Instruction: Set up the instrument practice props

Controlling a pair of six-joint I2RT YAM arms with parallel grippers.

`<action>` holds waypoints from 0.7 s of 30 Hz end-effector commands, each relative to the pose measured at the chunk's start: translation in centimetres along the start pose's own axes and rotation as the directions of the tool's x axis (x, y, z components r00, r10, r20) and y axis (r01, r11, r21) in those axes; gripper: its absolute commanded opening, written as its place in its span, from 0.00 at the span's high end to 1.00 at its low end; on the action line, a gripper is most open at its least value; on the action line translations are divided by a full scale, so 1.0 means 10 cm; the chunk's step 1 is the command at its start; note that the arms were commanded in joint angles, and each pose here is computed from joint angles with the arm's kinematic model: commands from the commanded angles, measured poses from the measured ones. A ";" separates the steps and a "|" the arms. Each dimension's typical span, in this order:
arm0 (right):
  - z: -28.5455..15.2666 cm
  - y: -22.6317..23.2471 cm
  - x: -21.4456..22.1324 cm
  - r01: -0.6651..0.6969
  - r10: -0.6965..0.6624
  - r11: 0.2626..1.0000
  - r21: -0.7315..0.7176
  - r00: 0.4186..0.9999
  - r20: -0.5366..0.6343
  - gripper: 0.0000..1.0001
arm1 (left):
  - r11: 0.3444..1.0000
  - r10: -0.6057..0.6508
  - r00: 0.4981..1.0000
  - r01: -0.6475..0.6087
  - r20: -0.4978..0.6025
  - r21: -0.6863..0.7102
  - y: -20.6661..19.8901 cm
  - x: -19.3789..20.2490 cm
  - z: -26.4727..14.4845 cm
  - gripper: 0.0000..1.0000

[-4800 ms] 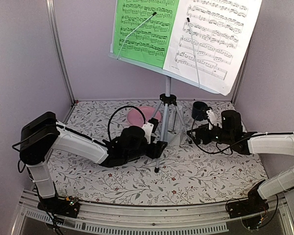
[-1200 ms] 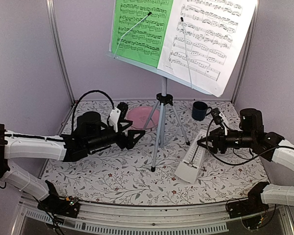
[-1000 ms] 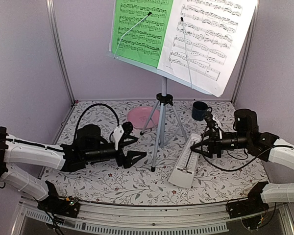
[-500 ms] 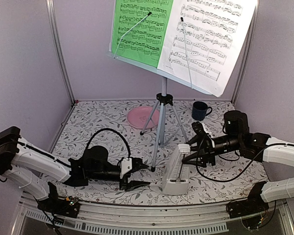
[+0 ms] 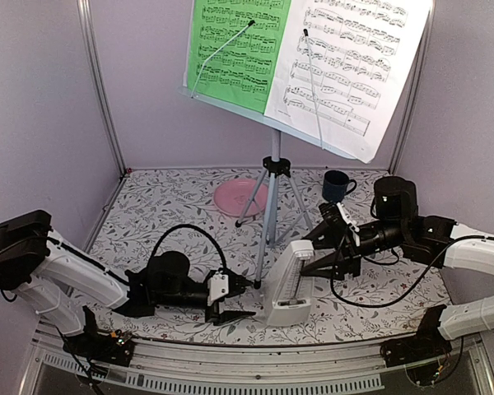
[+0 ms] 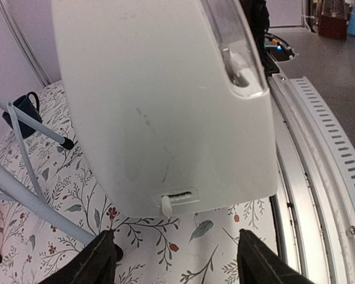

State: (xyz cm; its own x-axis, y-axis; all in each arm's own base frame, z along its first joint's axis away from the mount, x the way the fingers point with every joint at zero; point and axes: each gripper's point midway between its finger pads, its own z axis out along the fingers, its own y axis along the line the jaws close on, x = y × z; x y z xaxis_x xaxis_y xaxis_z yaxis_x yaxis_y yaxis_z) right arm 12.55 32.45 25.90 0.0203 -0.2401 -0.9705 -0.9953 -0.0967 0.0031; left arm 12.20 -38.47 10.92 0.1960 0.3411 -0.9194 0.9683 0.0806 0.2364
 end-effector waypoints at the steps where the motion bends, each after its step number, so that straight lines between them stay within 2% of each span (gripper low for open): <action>1: -0.08 0.05 -0.46 0.134 -0.134 0.991 0.011 0.985 0.106 0.79 | 1.000 0.007 0.996 -0.007 0.088 -0.002 -0.03 -0.24 -0.01 0.27; 5: -0.08 -0.02 -0.47 0.137 -0.142 0.989 0.056 0.985 0.098 0.80 | 0.999 -0.034 0.994 0.033 0.103 0.003 -0.08 -0.28 -0.02 0.13; 10: -0.08 -0.08 -0.50 0.129 -0.138 0.988 0.087 0.984 0.109 0.80 | 0.997 -0.076 0.991 0.076 0.113 0.004 -0.10 -0.29 0.05 0.01; 21: -0.11 -0.05 -0.55 0.132 -0.142 0.988 0.085 0.982 0.127 0.80 | 0.987 -0.155 0.982 0.158 0.105 -0.027 -0.03 -0.23 0.20 0.01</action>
State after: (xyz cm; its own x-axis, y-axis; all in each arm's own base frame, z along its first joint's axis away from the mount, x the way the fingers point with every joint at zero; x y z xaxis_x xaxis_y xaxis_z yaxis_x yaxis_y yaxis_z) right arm 13.53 32.60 25.88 0.0314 -0.2511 -0.9674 -0.9991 -0.0342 -0.0236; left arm 11.42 -40.14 10.94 0.0775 0.2779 -0.9575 0.9850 0.1274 0.1167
